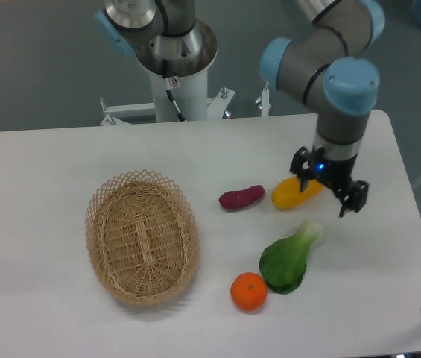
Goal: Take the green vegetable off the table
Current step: 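Move the open gripper over the green bok choy, then lower the gripper onto the bok choy stem and close it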
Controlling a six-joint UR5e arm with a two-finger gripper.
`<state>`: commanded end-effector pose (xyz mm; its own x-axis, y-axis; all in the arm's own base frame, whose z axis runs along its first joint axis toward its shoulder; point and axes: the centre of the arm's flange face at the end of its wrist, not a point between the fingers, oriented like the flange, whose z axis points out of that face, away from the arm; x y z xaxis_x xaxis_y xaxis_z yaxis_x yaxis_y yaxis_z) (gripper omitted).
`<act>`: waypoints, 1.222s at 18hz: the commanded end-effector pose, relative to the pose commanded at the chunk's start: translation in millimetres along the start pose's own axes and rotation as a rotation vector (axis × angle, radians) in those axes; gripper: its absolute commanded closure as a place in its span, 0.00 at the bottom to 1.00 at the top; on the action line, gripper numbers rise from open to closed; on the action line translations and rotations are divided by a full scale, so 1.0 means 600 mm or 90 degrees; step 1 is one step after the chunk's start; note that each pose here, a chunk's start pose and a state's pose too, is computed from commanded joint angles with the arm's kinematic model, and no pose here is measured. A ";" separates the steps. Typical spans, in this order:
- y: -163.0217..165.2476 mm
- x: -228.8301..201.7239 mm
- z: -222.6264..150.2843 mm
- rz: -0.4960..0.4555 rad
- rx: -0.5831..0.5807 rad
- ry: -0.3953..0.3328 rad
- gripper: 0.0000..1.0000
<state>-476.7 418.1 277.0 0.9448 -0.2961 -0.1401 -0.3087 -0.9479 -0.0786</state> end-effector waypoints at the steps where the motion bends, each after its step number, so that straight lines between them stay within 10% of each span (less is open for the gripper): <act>1: -0.008 0.004 0.016 -0.001 0.000 0.000 0.00; 22: 0.018 -0.001 0.141 0.046 -0.063 0.007 0.00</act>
<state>-490.2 417.8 192.7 0.9219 -0.3643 -0.1318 -0.3638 -0.9310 0.0291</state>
